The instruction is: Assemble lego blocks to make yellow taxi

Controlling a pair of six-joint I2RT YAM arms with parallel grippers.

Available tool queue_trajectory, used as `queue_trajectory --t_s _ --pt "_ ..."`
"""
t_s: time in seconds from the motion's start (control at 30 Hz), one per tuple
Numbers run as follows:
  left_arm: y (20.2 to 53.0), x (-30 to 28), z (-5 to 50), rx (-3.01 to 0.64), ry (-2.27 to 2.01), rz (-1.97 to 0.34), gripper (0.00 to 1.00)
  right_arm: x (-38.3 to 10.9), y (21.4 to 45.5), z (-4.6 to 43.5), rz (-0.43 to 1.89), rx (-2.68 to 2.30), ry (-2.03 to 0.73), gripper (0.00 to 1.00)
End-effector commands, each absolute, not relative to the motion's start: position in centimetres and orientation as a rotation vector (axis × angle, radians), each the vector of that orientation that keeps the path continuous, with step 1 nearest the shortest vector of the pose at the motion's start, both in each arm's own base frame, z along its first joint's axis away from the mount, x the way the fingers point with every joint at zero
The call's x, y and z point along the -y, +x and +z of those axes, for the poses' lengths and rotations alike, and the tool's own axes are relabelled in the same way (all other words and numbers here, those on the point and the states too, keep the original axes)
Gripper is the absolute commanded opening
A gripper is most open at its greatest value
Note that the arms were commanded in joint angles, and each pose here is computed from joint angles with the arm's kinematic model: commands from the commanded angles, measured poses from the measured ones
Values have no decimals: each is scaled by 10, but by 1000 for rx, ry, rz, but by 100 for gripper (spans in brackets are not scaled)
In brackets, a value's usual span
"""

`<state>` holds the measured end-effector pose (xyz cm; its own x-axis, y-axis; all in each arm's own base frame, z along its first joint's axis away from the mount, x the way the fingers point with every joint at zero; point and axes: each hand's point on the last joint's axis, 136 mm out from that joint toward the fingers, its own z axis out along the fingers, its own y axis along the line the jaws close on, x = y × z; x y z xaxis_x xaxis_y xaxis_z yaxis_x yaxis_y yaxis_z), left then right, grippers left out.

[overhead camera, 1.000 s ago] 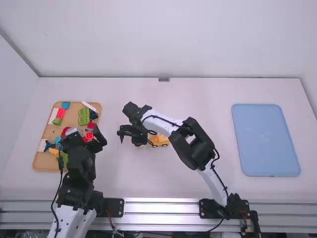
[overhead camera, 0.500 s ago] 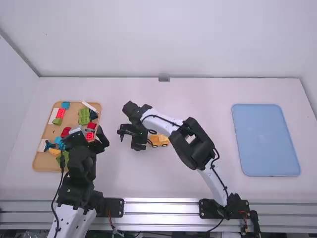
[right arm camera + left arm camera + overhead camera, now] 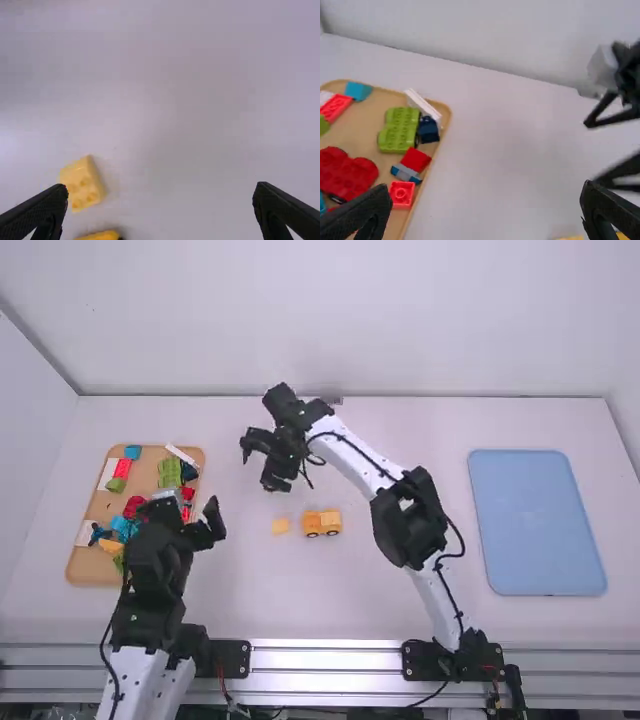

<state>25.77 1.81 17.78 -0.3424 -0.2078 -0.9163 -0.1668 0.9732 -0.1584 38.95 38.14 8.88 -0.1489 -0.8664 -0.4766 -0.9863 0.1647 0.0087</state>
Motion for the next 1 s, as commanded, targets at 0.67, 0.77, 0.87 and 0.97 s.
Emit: queue_trajectory --t_s 0.67,0.77,0.87,0.97 --pt "343 91 134 -2224 567 -553 99 -290 462 118 422 -2270 -1297 98" --pt "361 85 122 -2248 472 -538 99 -275 456 141 411 -2208 -1216 98" --pt "370 72 115 -2292 329 -491 99 -264 445 153 399 -2131 -1186 98" --pt "373 50 106 -2360 151 -384 99 -250 429 161 369 -2024 -1140 98"
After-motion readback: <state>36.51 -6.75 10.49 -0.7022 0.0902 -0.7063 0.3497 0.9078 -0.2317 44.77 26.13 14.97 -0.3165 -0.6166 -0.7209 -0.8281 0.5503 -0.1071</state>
